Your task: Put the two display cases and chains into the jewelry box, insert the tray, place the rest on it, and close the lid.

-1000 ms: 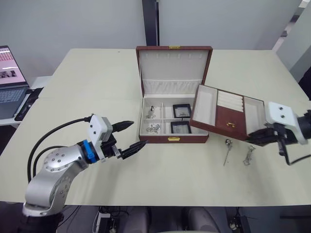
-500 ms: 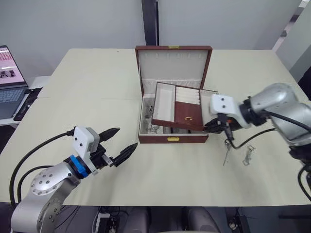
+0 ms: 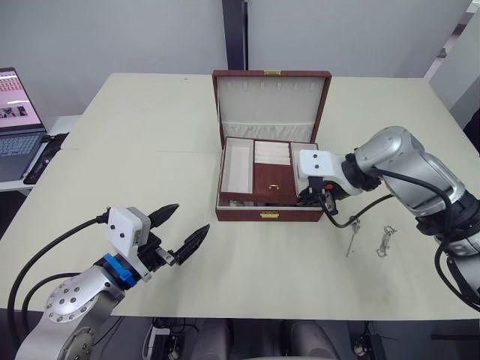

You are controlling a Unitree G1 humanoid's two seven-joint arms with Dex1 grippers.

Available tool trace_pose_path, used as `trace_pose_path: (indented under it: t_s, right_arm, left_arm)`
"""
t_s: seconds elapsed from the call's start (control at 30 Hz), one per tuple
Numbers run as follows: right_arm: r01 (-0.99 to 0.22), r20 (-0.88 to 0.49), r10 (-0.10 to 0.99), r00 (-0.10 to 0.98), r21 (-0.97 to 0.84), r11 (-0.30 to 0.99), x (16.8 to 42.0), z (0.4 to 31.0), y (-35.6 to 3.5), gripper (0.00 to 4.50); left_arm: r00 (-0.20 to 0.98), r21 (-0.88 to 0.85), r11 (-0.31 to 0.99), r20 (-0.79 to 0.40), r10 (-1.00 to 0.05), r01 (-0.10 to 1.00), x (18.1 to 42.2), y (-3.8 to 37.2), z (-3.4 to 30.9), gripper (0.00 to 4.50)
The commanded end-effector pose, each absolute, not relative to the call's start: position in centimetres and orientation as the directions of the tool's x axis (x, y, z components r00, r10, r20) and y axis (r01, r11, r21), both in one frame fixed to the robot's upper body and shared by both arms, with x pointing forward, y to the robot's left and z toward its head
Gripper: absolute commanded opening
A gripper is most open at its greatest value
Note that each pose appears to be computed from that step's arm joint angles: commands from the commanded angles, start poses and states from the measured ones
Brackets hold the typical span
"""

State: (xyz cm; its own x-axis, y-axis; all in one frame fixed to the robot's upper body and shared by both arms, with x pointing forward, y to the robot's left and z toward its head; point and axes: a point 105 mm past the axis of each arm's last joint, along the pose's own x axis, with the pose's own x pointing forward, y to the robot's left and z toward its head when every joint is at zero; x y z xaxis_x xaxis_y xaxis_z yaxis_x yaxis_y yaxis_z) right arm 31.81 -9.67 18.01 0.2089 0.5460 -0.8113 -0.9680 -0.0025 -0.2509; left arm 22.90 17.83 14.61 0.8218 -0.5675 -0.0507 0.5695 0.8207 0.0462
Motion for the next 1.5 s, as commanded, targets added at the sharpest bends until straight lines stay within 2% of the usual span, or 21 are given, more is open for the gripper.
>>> trace_pose_path:
  t_s: [0.03, 1.37, 1.5]
  right_arm:
    - [-0.950, -0.800, 0.549, 0.242, -0.311, -0.036, 31.9, 19.5, -9.3, 0.01]
    - [-0.957, -0.812, 0.527, 0.250, -0.291, 0.005, 33.1, 18.4, -9.1, 0.01]
    - [-0.958, -0.807, 0.540, 0.239, -0.287, -0.005, 32.8, 18.7, -9.0, 0.97]
  left_arm:
    - [0.819, 0.078, 0.816, -0.005, -0.574, 0.573, 22.5, 17.2, 15.6, 4.50]
    - [0.819, 0.087, 0.815, -0.006, -0.574, 0.573, 22.8, 17.1, 15.7, 4.50]
    - [0.818, 0.088, 0.815, -0.006, -0.575, 0.573, 22.8, 17.2, 15.8, 4.50]
